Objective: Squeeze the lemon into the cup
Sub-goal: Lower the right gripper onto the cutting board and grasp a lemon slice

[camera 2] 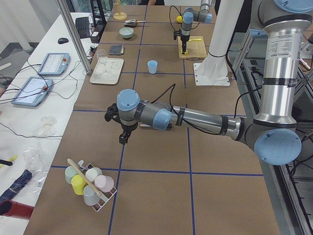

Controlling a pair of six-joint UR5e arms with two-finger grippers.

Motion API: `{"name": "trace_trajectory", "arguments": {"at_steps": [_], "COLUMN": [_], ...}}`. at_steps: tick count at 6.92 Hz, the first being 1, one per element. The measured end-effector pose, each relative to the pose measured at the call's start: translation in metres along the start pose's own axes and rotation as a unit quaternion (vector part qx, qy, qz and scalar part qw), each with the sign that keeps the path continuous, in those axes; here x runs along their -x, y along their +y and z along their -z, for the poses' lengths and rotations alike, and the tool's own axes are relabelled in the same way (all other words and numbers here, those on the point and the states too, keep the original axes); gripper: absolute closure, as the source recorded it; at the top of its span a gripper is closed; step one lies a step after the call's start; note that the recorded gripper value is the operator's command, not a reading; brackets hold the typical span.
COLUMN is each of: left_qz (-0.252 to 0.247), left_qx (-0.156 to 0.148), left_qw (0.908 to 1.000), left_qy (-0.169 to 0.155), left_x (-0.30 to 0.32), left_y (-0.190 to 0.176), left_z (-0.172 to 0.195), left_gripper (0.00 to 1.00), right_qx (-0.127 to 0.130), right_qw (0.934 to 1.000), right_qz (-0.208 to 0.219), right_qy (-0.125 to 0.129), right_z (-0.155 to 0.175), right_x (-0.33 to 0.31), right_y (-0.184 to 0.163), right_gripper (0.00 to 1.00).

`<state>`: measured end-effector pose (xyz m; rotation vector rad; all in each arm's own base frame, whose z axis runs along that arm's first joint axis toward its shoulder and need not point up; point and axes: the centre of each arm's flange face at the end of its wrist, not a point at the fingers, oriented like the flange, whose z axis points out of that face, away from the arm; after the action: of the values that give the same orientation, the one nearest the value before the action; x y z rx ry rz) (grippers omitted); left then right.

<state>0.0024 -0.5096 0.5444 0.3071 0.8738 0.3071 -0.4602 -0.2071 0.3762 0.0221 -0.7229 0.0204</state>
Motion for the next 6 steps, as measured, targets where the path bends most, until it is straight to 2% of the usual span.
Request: {"name": "trace_trajectory", "arguments": {"at_steps": [1, 3, 4, 6], "left_qz": [0.000, 0.000, -0.001, -0.002], "left_qx": [0.000, -0.001, -0.002, -0.004], "left_qw": [1.0000, 1.0000, 1.0000, 1.0000], "left_qy": [0.000, 0.000, 0.000, 0.000], "left_x": [0.000, -0.001, -0.002, -0.003], "left_y": [0.000, 0.000, -0.001, -0.001], "left_z": [0.000, 0.001, 0.002, 0.004], "left_gripper": [0.00, 0.00, 0.00, 0.00], "right_qx": [0.000, 0.000, 0.000, -0.001], "right_qw": [1.0000, 1.0000, 0.9999, 0.9999], "right_qz": [0.000, 0.000, 0.000, -0.001], "right_qy": [-0.001, -0.006, -0.011, -0.014], "right_z": [0.001, 0.007, 0.013, 0.019], "right_x": [0.000, 0.000, 0.001, -0.001], "right_y": [0.000, 0.000, 0.000, 0.000], "right_gripper": [0.31, 0.48, 0.51, 0.51]}}
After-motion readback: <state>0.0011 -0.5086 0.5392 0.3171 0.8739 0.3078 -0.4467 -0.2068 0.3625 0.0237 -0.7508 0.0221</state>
